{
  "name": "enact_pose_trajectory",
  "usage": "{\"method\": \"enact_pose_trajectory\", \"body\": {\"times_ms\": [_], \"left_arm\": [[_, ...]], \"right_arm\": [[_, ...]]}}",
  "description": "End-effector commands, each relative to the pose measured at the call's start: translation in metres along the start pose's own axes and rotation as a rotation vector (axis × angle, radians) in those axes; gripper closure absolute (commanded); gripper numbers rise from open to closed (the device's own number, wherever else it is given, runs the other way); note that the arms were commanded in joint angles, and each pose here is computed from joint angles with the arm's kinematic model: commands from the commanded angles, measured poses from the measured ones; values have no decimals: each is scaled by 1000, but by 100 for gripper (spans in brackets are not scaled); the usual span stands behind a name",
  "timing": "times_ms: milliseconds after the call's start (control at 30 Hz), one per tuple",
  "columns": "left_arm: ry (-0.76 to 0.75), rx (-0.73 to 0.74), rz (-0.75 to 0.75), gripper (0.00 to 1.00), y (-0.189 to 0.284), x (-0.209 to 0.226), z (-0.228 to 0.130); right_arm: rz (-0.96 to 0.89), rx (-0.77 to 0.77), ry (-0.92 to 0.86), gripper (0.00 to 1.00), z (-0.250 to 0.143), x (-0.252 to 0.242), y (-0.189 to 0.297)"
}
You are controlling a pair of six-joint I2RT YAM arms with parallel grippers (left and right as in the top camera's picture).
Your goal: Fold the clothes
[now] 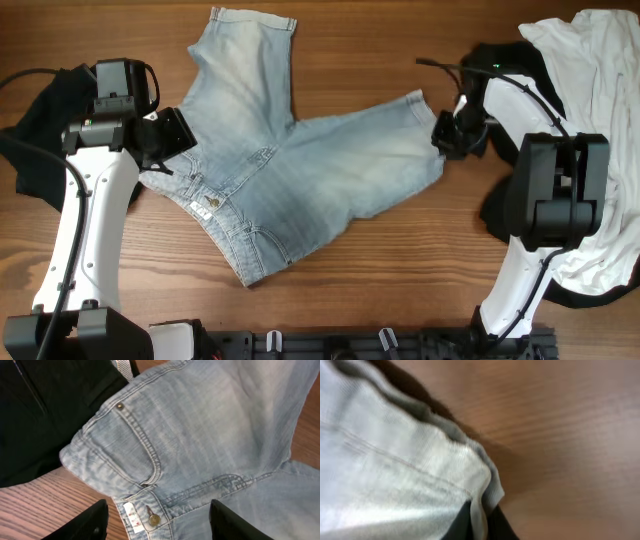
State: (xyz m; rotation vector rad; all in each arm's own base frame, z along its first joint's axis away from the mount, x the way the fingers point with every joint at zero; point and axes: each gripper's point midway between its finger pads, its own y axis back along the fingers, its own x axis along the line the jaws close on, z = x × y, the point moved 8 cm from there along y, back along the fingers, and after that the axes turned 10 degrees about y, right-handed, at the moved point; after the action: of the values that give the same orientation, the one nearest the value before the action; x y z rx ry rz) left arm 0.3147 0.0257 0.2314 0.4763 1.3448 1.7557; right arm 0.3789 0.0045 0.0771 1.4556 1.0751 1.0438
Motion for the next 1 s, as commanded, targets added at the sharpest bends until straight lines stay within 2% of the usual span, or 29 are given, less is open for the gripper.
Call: {"method": "enact_pose_trajectory", "body": {"times_ms": [0, 67, 167, 233, 300, 333, 367, 400, 433, 500, 667, 767, 967], "left_arm": [[-3, -11, 6, 35, 1, 0, 1], [-3, -16, 4, 35, 1, -1, 2], [-3, -22, -1, 35, 1, -1, 3], [-3, -23, -1, 35, 1, -1, 3], [-3, -29, -5, 35, 1, -2, 4], [-3, -32, -7, 35, 1, -2, 5], [-3, -32, -7, 35, 1, -2, 5], [-2, -32, -6, 35, 1, -2, 5], [-3, -31, -6, 35, 1, -2, 5], [-3, -31, -6, 35, 1, -2, 5], [-2, -32, -7, 35, 1, -2, 5], [-2, -31, -7, 34, 1, -2, 5], [-4, -27, -14, 33, 1, -3, 4]], "right_arm": [[-308, 49, -153, 96, -21, -47, 17], [-401, 64, -185, 95, -34, -56, 34], [-403, 70, -187, 96, -49, -54, 57], [-373, -3, -140, 86, -48, -49, 72], [-224, -136, 31, 74, -31, -29, 88], [-108, -211, 154, 66, -21, -13, 97], [-50, -258, 216, 51, -16, -4, 102], [40, -336, 269, 28, -7, 8, 111], [207, -447, 350, 14, 7, 28, 121], [293, -531, 409, 9, 17, 46, 128], [332, -664, 567, 3, 20, 100, 136], [360, -632, 648, 0, 19, 144, 105], [471, -609, 670, 0, 28, 215, 31]]}}
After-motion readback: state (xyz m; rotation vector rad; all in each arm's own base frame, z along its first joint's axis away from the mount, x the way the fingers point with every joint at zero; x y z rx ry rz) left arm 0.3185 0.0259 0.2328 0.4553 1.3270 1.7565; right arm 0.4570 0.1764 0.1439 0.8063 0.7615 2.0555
